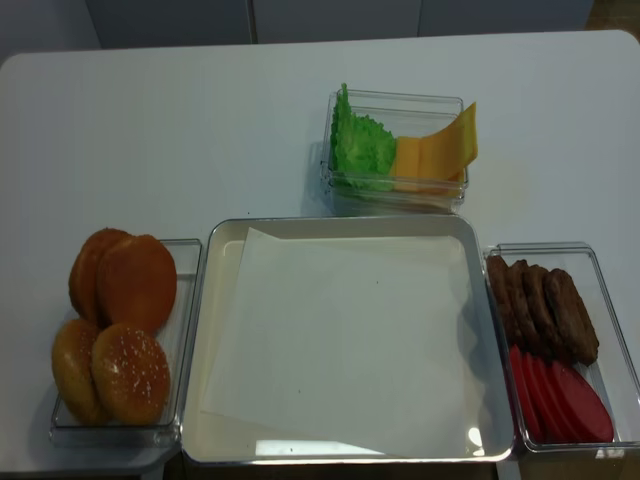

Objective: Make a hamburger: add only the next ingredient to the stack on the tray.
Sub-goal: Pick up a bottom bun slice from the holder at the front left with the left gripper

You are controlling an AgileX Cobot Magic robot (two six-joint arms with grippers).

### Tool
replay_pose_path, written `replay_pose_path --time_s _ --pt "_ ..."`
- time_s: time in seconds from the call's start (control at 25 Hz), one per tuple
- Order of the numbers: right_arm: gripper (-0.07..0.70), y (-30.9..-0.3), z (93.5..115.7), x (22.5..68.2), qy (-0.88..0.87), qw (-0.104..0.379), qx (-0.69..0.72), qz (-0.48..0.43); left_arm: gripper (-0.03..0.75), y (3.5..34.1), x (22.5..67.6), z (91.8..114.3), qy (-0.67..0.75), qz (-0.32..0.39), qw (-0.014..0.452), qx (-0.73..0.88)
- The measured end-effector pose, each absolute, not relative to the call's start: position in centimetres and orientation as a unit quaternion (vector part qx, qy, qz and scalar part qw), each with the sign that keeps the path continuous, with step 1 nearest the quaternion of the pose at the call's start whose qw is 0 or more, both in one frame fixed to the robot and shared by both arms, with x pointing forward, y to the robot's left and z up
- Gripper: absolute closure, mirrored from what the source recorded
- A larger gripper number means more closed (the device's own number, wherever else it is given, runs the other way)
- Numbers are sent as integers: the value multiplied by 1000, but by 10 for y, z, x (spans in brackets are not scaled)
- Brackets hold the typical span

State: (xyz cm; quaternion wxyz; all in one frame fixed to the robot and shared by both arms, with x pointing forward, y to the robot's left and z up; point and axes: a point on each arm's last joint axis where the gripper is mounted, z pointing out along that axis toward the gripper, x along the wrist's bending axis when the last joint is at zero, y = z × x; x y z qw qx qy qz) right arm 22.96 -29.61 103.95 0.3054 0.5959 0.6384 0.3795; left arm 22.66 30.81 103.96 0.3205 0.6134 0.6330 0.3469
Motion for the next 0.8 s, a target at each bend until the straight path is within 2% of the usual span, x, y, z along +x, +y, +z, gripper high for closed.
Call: replay_pose_path --time_s 0.32,0.56,0.68,0.8 --pt "189 -296 1040 230 638 305 596 380 287 308 227 1040 633 347 321 613" --pt "198 -296 1040 230 638 305 596 380 287 306 226 1040 632 339 330 614" --pt "199 -296 1040 230 638 305 596 380 287 305 224 1049 628 340 342 611" --pt "200 -296 1040 230 638 305 596 380 287 304 231 1062 630 329 332 620"
